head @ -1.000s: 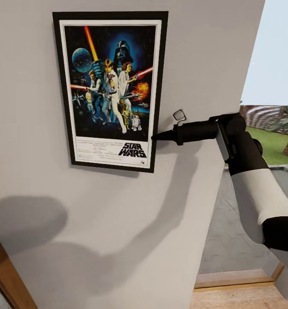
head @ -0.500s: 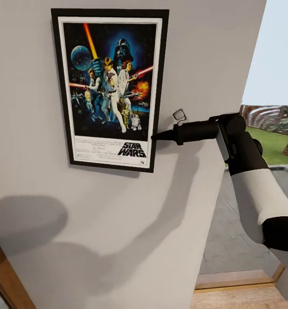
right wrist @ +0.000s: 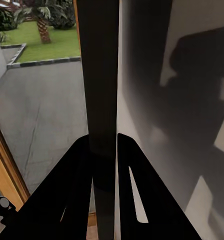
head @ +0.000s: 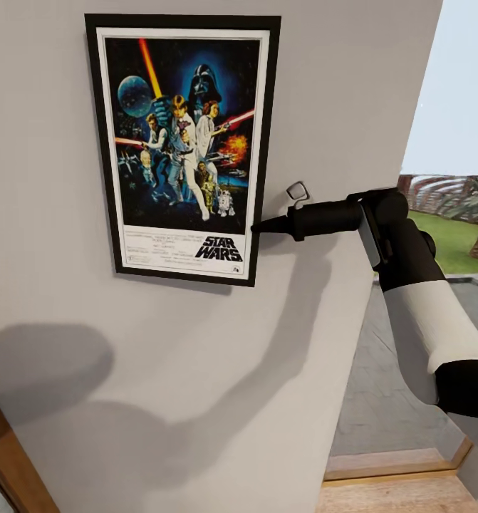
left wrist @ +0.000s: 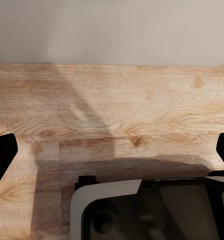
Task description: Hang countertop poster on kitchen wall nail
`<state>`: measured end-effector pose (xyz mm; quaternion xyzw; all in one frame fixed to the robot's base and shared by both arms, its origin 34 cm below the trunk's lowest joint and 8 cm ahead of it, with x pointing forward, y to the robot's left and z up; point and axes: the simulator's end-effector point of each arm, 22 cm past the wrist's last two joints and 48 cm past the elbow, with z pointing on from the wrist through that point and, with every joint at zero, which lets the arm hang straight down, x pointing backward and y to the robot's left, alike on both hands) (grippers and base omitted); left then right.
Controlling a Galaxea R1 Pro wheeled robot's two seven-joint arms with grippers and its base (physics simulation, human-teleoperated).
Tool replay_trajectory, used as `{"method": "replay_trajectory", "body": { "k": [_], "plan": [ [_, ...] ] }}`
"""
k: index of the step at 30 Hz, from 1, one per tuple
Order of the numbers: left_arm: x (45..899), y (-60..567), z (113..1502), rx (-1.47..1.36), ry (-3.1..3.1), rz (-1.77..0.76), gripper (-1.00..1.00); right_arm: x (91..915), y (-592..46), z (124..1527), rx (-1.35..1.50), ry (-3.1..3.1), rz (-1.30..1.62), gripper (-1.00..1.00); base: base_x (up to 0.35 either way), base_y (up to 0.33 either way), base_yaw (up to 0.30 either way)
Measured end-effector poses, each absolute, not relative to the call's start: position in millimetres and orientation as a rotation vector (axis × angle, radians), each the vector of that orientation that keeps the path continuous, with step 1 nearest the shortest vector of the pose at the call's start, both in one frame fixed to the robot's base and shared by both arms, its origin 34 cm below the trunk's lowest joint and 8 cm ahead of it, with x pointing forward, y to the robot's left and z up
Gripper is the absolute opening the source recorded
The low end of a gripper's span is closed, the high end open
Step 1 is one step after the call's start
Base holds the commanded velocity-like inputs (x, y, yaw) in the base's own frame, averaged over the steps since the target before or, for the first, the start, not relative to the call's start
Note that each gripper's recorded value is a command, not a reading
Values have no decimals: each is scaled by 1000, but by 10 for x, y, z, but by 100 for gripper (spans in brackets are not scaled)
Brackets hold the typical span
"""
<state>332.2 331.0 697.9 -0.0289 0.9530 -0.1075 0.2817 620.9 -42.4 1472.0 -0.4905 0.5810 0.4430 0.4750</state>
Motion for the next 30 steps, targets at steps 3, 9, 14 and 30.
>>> {"method": "replay_trajectory", "body": {
  "k": [3, 9, 14, 30],
  "plan": [
    [3320, 3311, 6979, -77, 2553, -288, 100, 6209, -425, 14720, -1199, 1420, 1083, -100, 0, 0, 0],
    [3322, 3310, 6979, -77, 2553, -288, 100, 6209, -425, 14720, -1199, 1420, 1083, -100, 0, 0, 0],
    [3322, 3311, 6979, -77, 2553, -288, 100, 6209, -425, 14721, -1200, 1420, 1081, -100, 0, 0, 0],
    [3322, 3311, 6979, -77, 2553, -288, 100, 6208, -426, 14718, -1201, 1420, 1078, -100, 0, 0, 0]
  ]
}}
